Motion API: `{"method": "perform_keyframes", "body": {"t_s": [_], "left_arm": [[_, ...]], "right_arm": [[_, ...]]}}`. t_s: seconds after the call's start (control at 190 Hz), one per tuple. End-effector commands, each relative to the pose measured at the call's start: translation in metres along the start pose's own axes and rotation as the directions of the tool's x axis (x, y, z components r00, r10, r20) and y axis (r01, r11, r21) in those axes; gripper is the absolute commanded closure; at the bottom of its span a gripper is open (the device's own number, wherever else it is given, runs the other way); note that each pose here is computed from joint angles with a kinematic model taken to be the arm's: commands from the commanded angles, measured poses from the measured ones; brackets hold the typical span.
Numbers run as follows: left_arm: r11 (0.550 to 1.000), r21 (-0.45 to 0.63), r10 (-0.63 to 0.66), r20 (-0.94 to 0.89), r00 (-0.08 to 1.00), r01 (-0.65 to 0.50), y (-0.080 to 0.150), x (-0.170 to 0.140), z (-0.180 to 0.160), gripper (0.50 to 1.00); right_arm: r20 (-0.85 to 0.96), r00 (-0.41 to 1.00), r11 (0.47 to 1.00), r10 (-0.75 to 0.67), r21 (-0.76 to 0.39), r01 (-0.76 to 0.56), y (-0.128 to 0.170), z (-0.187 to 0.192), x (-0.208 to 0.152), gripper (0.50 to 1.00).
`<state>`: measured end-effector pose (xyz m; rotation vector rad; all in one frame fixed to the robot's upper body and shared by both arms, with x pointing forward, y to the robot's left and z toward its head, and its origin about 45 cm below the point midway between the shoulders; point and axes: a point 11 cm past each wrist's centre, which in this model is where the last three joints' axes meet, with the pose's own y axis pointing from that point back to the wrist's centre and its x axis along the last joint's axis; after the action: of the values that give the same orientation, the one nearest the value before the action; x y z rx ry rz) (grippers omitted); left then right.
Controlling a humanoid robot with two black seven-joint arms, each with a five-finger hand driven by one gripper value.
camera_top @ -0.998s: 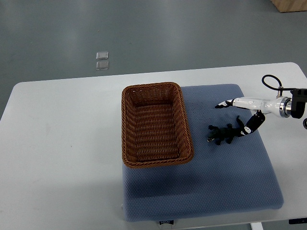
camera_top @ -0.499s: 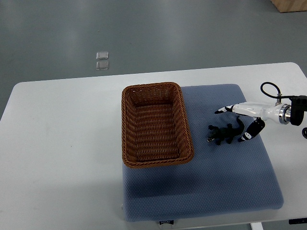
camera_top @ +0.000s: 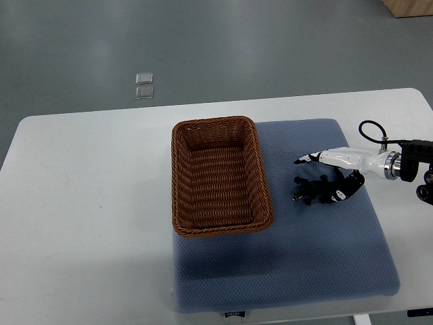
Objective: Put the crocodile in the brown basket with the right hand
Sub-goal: 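Close the right hand's fingers around the crocodile's body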
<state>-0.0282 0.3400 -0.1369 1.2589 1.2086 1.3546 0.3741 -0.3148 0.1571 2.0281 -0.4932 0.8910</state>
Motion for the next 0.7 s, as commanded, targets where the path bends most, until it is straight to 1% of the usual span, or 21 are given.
{"method": "perform_keyframes", "body": {"t_s": [0.0, 0.068, 0.184, 0.247, 0.268, 0.362, 0.373, 0.378, 0.399, 0.42, 0.436, 0.599, 0.635, 0.693], "left_arm": [[1.000, 0.000, 0.000, 0.000, 1.000, 0.000, 0.0000, 0.0000, 0.0000, 0.500], [1.000, 0.000, 0.000, 0.000, 1.000, 0.000, 0.0000, 0.0000, 0.0000, 0.500], [1.000, 0.000, 0.000, 0.000, 1.000, 0.000, 0.0000, 0.0000, 0.0000, 0.500], [1.000, 0.000, 0.000, 0.000, 1.000, 0.000, 0.0000, 0.0000, 0.0000, 0.500], [1.000, 0.000, -0.001, 0.000, 1.000, 0.001, 0.0000, -0.0005, 0.0000, 0.500], [1.000, 0.000, 0.000, 0.000, 1.000, 0.000, 0.0000, 0.0000, 0.0000, 0.500], [1.000, 0.000, 0.000, 0.000, 1.000, 0.000, 0.0000, 0.0000, 0.0000, 0.500], [1.000, 0.000, 0.000, 0.000, 1.000, 0.000, 0.0000, 0.0000, 0.0000, 0.500], [1.000, 0.000, 0.000, 0.000, 1.000, 0.000, 0.0000, 0.0000, 0.0000, 0.500], [1.000, 0.000, 0.000, 0.000, 1.000, 0.000, 0.0000, 0.0000, 0.0000, 0.500], [1.000, 0.000, 0.000, 0.000, 1.000, 0.000, 0.0000, 0.0000, 0.0000, 0.500], [1.000, 0.000, 0.000, 0.000, 1.000, 0.000, 0.0000, 0.0000, 0.0000, 0.500], [1.000, 0.000, 0.000, 0.000, 1.000, 0.000, 0.0000, 0.0000, 0.0000, 0.500], [1.000, 0.000, 0.000, 0.000, 1.000, 0.000, 0.0000, 0.0000, 0.0000, 0.500]], "right_arm": [[-0.001, 1.000, 1.000, -0.002, -0.005, 0.002, 0.0006, 0.0012, -0.0007, 0.638], [-0.001, 1.000, 1.000, -0.002, -0.005, 0.002, 0.0006, 0.0012, -0.0007, 0.660], [-0.001, 1.000, 1.000, 0.000, -0.005, 0.000, 0.0000, 0.0007, 0.0004, 0.677], [-0.001, 1.000, 1.000, -0.001, -0.005, 0.001, 0.0000, 0.0007, -0.0001, 0.720], [0.000, 1.000, 1.000, -0.002, -0.005, 0.002, 0.0001, 0.0009, -0.0008, 0.744], [0.000, 1.000, 1.000, -0.002, -0.005, 0.002, 0.0001, 0.0009, -0.0009, 0.795], [0.000, 1.000, 1.000, -0.004, -0.005, 0.004, 0.0001, 0.0009, -0.0010, 0.803], [0.000, 1.000, 1.000, -0.004, -0.005, 0.004, 0.0001, 0.0009, -0.0010, 0.816], [0.000, 1.000, 1.000, -0.004, -0.005, 0.004, 0.0001, 0.0009, -0.0010, 0.830], [0.000, 1.000, 1.000, -0.004, -0.004, 0.004, -0.0001, 0.0004, -0.0011, 0.834], [0.000, 1.000, 1.000, -0.004, -0.005, 0.004, 0.0001, 0.0009, -0.0010, 0.850], [0.000, 1.000, 1.000, 0.001, 0.000, -0.001, -0.0001, -0.0002, 0.0004, 0.922], [0.000, 1.000, 1.000, 0.001, 0.002, -0.001, -0.0001, -0.0004, 0.0004, 0.926], [-0.001, 1.000, 1.000, 0.002, 0.002, -0.002, 0.0003, -0.0002, 0.0013, 0.951]]}}
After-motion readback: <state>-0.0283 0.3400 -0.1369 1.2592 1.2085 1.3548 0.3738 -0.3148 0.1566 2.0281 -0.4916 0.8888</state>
